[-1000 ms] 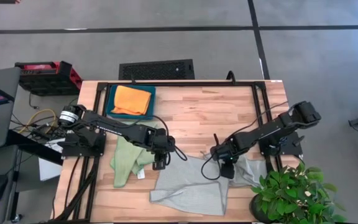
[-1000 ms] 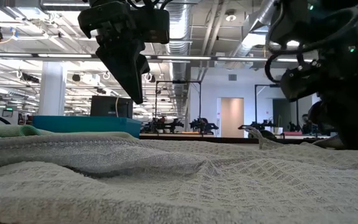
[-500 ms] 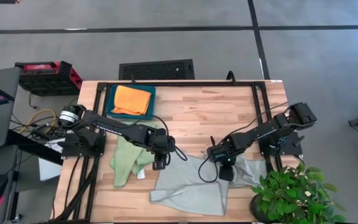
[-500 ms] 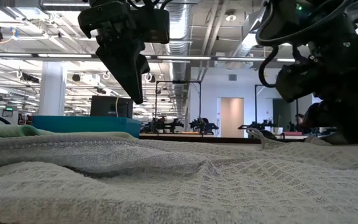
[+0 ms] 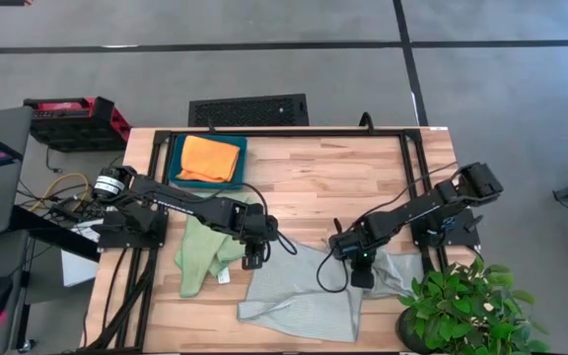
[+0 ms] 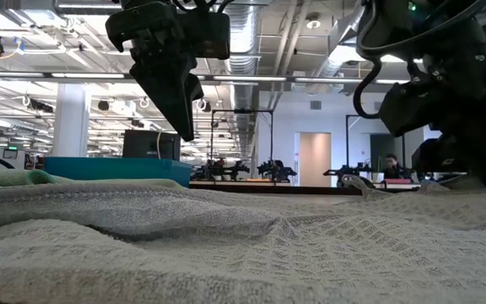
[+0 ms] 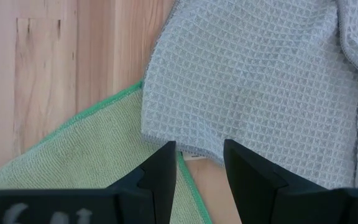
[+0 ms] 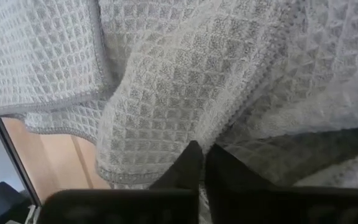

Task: Fold microfiber towels
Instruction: Fold the left gray towel

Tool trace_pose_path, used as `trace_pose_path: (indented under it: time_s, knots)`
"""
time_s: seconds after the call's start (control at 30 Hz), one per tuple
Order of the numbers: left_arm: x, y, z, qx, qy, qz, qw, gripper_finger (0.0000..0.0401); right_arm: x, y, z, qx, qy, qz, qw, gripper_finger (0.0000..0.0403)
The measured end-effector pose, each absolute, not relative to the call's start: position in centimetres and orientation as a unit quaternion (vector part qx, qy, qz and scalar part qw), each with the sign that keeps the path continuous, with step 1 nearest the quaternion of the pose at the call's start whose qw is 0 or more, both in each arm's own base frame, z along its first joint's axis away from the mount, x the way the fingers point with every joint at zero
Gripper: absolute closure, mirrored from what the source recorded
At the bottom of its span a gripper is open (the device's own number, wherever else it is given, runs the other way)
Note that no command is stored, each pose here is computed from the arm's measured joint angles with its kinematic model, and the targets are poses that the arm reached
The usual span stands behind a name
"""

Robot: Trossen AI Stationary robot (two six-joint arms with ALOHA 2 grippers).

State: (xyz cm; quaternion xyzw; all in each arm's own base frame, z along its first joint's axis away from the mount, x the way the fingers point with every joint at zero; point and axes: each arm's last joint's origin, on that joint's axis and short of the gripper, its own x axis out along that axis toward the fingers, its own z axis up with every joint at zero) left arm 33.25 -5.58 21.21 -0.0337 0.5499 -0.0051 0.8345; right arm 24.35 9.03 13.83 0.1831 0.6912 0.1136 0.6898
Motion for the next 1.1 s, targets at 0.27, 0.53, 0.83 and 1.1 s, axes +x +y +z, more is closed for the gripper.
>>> trace_pose_path:
  time_s: [0.27,0.53,0.83,1.1]
  knots:
    - [33.2,-5.6,21.2,-0.034,0.55,-0.005,0.834,0.0276,24.4,9.1,13.7,0.198,0.697,0.095,0.683,0.0337]
    - [33.2,-5.6,21.2,-0.034,0.55,-0.005,0.835,0.0276,24.0,8.4,13.5,0.161,0.706,0.041,0.689,0.0258]
    - [33.2,-5.6,21.2,-0.034,0.55,-0.005,0.835,0.0276,24.0,5.6,13.5,0.142,0.719,-0.016,0.68,0.0213]
    - [33.2,-5.6,21.2,-0.034,0.55,-0.005,0.834,0.0276,24.5,3.0,13.5,0.165,0.71,-0.049,0.683,0.0213]
